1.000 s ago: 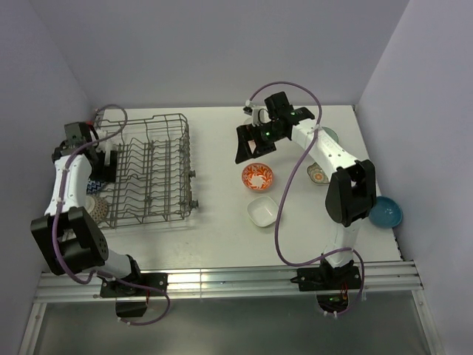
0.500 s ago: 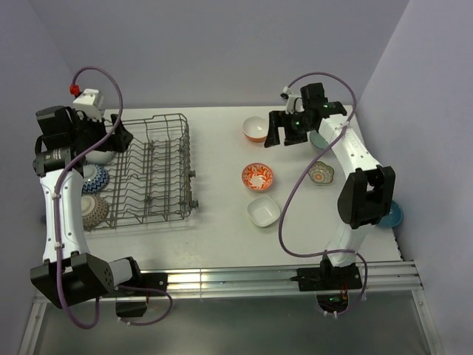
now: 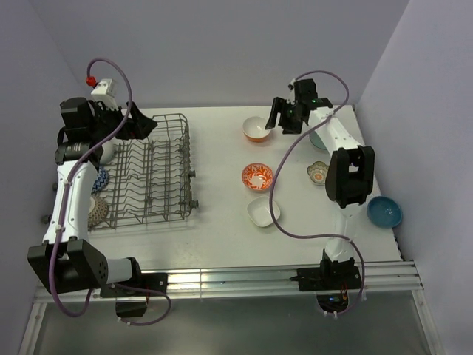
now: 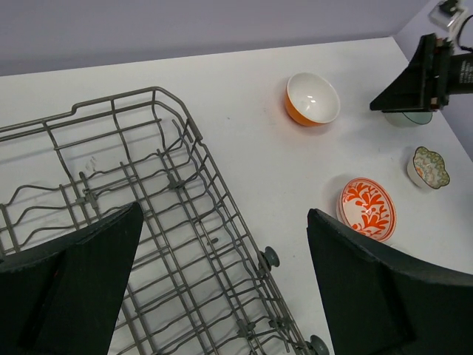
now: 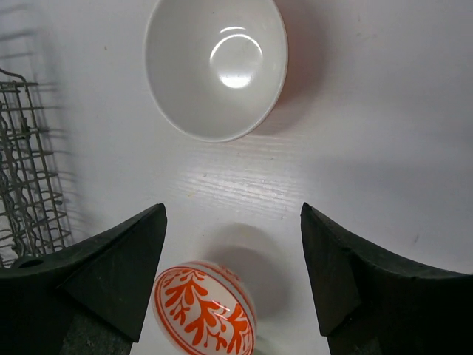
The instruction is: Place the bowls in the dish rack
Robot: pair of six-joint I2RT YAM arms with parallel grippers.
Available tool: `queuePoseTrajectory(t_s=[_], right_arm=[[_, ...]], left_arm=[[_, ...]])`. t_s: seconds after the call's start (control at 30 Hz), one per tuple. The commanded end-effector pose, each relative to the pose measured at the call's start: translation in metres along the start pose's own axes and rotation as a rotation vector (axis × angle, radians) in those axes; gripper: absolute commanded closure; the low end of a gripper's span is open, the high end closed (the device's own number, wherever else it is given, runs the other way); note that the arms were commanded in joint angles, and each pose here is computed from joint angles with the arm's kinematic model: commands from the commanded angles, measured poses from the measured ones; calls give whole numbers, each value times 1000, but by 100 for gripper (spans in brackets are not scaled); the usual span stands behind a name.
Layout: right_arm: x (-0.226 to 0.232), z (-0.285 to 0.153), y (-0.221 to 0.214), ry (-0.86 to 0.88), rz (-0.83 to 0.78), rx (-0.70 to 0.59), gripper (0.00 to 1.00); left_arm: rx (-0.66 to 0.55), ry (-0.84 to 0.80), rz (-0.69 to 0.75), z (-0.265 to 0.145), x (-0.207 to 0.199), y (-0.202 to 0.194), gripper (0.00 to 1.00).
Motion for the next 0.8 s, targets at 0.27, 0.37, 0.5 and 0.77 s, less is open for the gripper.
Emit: queuePoseTrajectory(t_s=[0.27, 0.37, 0.5, 0.77], right_arm=[[23, -3, -50, 204, -189, 127, 16], [22, -15, -64, 238, -261, 164, 14], [17, -21, -83, 251, -317, 218, 13], [12, -7, -107, 253, -324, 315, 19]], left_arm=[[-2, -42, 33, 4, -4, -4, 2], [16, -53, 37, 4, -4, -5, 2], [41, -81, 34, 5, -5, -8, 3], [75, -98, 16, 14, -6, -13, 4]])
Point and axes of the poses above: each gripper's point midway between its finger pads, its own z axis out along the fingers, its own x axis along the line the jaws close on, y = z × x, the point moved 9 cm from there along -z, back along the fingers, and after that the axes turned 11 degrees about -z, right-handed, at the moved point
